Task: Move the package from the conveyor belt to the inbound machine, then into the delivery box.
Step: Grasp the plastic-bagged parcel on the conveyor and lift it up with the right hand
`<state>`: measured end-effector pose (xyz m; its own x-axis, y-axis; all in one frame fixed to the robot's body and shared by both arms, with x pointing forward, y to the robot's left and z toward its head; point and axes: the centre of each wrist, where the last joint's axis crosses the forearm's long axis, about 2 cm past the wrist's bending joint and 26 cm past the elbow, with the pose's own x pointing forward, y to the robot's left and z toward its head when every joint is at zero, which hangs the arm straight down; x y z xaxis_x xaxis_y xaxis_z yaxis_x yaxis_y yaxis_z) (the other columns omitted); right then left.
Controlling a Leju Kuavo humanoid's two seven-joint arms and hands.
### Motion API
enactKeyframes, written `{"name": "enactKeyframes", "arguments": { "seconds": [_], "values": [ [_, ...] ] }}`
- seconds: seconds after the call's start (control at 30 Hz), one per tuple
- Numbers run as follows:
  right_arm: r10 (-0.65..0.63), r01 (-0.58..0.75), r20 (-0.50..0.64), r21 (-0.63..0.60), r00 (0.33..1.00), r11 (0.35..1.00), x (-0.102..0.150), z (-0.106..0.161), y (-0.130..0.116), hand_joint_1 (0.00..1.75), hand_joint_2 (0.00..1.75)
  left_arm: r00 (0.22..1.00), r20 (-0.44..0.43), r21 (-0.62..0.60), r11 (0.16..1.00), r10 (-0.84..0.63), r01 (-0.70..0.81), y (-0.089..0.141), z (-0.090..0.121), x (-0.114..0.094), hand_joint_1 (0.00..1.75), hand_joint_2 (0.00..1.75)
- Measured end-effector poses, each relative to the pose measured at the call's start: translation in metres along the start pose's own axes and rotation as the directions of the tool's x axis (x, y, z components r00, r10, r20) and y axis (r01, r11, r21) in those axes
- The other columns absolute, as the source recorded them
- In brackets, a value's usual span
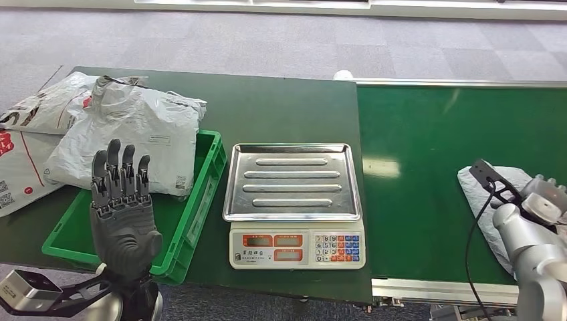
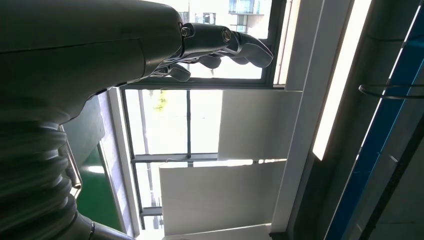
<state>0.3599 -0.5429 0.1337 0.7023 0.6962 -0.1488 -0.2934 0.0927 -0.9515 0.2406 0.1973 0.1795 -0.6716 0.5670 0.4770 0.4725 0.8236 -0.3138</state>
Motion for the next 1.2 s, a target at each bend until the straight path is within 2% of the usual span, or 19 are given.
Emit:
{"name": "enactKeyframes", "arguments": {
  "seconds": [0.3,0.47,0.57,0.9,1.2],
  "values": [
    [0.000,0.000,-0.002,0.015,1.000,1.000,-0.003,-0.004,-0.009,0.00,1.75,1.000,0.000,-0.002,1.000,-0.004,0.004,0.001,-0.001,-0.001,0.00,1.75],
    [0.005,-0.013,0.044,0.191,0.999,0.981,-0.007,-0.005,-0.010,0.00,1.75,1.000,-0.002,-0.031,1.000,0.001,-0.002,0.003,-0.003,-0.001,0.00,1.75],
    [-0.010,-0.002,0.052,0.228,0.999,0.974,-0.009,-0.006,-0.010,0.00,1.75,1.000,-0.007,-0.036,0.999,-0.004,0.004,0.006,-0.002,-0.001,0.00,1.75],
    [-0.008,-0.005,0.063,0.198,0.998,0.980,-0.012,-0.006,-0.009,0.00,1.75,1.000,-0.005,-0.024,0.999,-0.030,0.030,0.012,0.000,0.003,0.00,1.75],
    [0.006,-0.016,0.064,0.155,0.998,0.988,-0.011,-0.003,0.003,0.00,1.75,0.998,0.005,-0.010,0.998,-0.057,0.057,0.014,0.000,0.007,0.00,1.75]
  ]
}}
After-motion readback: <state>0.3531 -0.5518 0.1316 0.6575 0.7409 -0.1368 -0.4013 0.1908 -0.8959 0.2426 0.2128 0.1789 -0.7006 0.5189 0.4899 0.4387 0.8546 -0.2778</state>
